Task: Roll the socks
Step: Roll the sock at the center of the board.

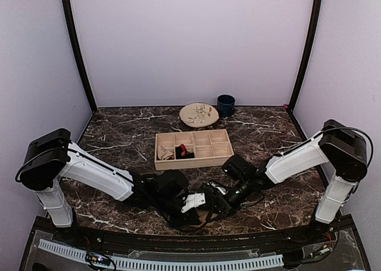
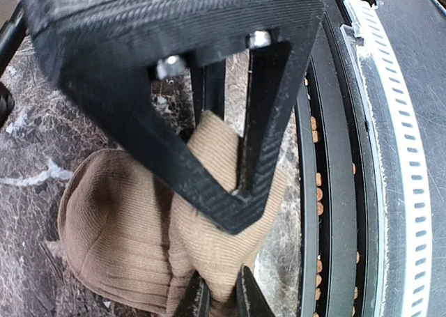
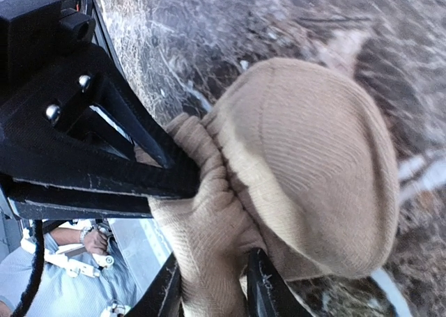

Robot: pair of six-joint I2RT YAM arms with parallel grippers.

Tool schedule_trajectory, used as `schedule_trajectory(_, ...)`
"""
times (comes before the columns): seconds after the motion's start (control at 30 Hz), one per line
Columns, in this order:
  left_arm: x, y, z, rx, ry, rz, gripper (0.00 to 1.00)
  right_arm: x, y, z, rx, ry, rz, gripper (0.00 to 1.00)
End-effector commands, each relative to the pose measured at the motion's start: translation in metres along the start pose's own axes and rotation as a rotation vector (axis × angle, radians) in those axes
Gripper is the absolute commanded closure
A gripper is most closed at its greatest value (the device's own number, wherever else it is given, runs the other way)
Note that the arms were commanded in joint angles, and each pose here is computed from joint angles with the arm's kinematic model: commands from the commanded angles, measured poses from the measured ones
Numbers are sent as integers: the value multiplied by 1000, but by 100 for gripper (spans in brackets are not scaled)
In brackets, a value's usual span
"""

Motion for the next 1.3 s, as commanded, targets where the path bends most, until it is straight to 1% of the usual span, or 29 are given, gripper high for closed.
schedule_trajectory(0.0,-8,-3,32,62,135,32,87,8,-15,-2,-41,-78,60,71)
schedule_trajectory(0.3,-10,4,33,95,140,40,89,22,-14,0,-65,-165,64,70)
schedule_trajectory(0.6,-10,10,27,110,130,76,90,52,-15,3,7,-313,253,69)
schedule_trajectory(0.77,-10,17,22,123,122,106,90,64,-7,5,101,-393,394,69)
schedule_trajectory(0.97,-9,22,15,137,118,147,90,64,21,16,281,-476,543,69)
schedule_trajectory(1.27,-11,26,11,167,121,211,91,57,42,36,429,-512,694,68)
Point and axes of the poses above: each gripper's point midway between its finger pads, its own x axis back along the fingers, its own y axis along the line the jaws close on, z = x × y, the point moved 6 cm from there along x, back along the fingers, and after that the axes turned 1 degree about x, right-handed, at the moved point
